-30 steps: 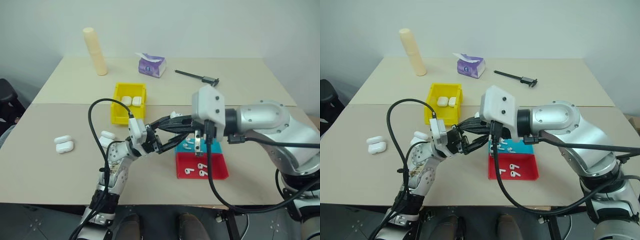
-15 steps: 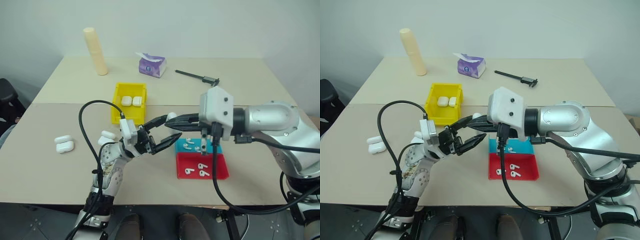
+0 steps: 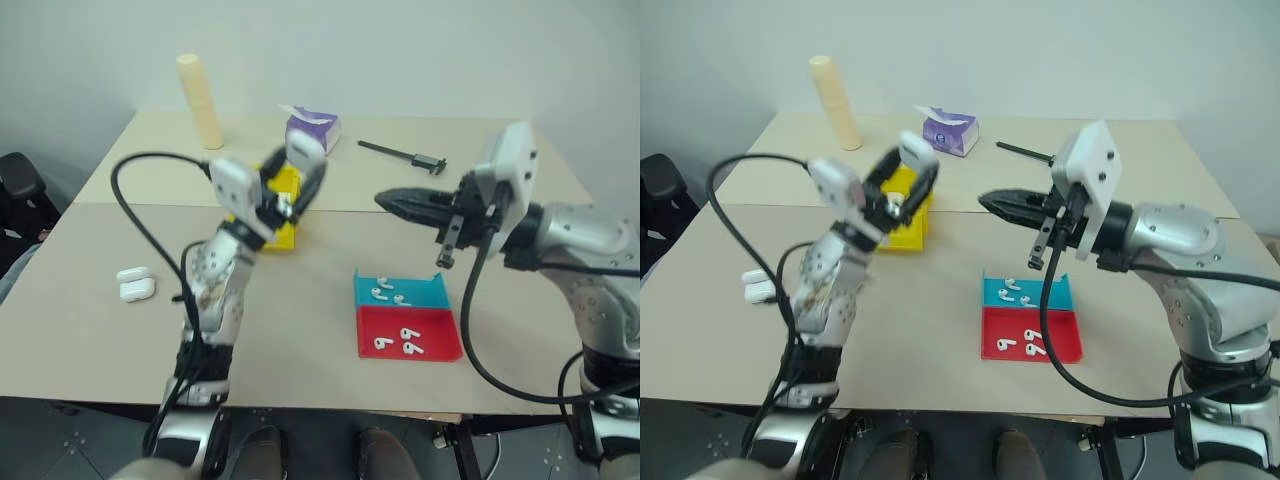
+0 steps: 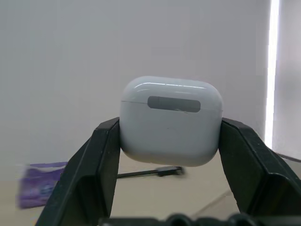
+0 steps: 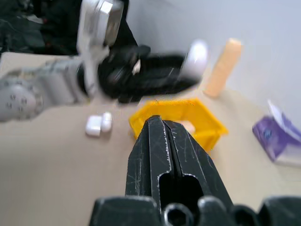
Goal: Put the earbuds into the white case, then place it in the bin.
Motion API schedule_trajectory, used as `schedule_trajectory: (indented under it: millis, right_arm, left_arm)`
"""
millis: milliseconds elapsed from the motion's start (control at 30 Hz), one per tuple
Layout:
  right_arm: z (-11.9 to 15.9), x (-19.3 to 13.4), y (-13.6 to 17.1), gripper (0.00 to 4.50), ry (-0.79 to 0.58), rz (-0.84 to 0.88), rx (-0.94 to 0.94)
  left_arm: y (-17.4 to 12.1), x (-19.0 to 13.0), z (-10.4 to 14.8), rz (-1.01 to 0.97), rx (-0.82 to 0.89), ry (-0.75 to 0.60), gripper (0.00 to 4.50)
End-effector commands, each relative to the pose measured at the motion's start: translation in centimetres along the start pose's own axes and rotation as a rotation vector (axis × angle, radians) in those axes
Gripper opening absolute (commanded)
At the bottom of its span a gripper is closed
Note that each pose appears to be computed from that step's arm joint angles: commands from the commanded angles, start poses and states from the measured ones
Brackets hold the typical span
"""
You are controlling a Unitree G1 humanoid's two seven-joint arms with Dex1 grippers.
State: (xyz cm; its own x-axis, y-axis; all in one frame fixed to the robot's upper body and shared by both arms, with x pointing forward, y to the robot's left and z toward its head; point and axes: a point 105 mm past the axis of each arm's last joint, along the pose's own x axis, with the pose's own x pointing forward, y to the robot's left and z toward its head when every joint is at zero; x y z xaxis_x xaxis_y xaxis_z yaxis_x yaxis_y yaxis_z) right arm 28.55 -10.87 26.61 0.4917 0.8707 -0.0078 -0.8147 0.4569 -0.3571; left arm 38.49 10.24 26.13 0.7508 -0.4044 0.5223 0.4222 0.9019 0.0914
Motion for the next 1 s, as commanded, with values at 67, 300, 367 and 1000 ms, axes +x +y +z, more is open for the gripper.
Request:
schedule_trajectory:
  millis: [67,300,367,1000]
  right_arm:
    - [-0.5,-1.0,-0.4,0.02,0.055,-0.053,-0.039]
    - [-2.2,-1.3,-0.8,0.02,0.134,-0.082,-0.036]
    - [-2.5,-1.2,-0.8,0.00,0.150,-0.080,-0.040]
    - [-4.8,-5.4,-0.5,0.00,0.325,-0.021,-0.150]
  left_arm:
    - [3.6,1.2,-1.4,0.224,0.134,0.135,2.85]
    - [6.2,0.4,-5.7,0.292,0.246,0.386,2.85]
    - [6.3,0.1,-6.9,0.281,0.249,0.446,3.20]
    - [3.1,-5.0,-2.2,-0.312,-0.082,0.421,4.45]
